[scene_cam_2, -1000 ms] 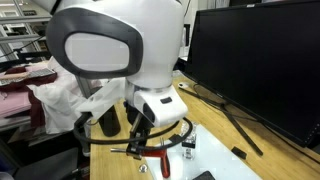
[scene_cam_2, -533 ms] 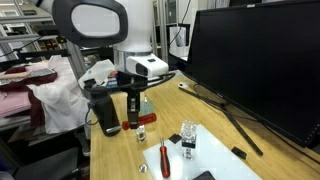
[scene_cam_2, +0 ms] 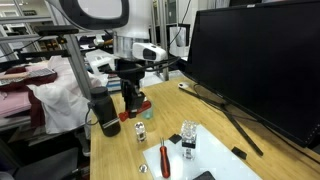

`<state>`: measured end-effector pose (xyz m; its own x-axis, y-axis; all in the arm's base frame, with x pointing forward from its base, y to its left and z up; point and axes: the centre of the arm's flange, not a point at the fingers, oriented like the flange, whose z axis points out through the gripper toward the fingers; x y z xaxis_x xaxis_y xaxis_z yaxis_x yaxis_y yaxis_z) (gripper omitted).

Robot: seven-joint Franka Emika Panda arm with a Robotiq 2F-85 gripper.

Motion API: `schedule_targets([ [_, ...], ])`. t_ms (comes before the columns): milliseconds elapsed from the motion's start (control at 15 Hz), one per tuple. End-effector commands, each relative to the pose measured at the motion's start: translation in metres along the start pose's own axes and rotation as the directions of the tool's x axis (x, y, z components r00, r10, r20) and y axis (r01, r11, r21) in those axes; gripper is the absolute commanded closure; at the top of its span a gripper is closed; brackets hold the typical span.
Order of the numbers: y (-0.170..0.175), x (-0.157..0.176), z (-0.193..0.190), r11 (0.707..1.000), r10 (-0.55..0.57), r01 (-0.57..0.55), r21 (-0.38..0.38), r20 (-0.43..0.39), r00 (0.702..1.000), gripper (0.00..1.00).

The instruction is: Move the red screwdriver to the left

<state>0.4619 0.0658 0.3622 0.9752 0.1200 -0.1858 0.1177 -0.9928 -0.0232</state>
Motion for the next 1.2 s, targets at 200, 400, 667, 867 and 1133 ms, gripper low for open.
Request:
schedule_targets([
  [200,0.017,0.019,-0.008,0.990,-0.142,0.141,0.017,0.051,0.989,0.92],
  [400,0.019,0.022,-0.004,0.990,-0.144,0.143,0.022,0.060,0.988,0.69],
  [667,0.015,0.022,-0.004,0.989,-0.147,0.147,0.020,0.060,0.987,0.69],
  [867,-0.001,0.044,-0.006,0.981,-0.196,0.196,0.002,0.058,0.979,0.92],
  [1133,-0.034,0.088,-0.009,0.952,-0.302,0.304,-0.029,0.043,0.952,0.92],
])
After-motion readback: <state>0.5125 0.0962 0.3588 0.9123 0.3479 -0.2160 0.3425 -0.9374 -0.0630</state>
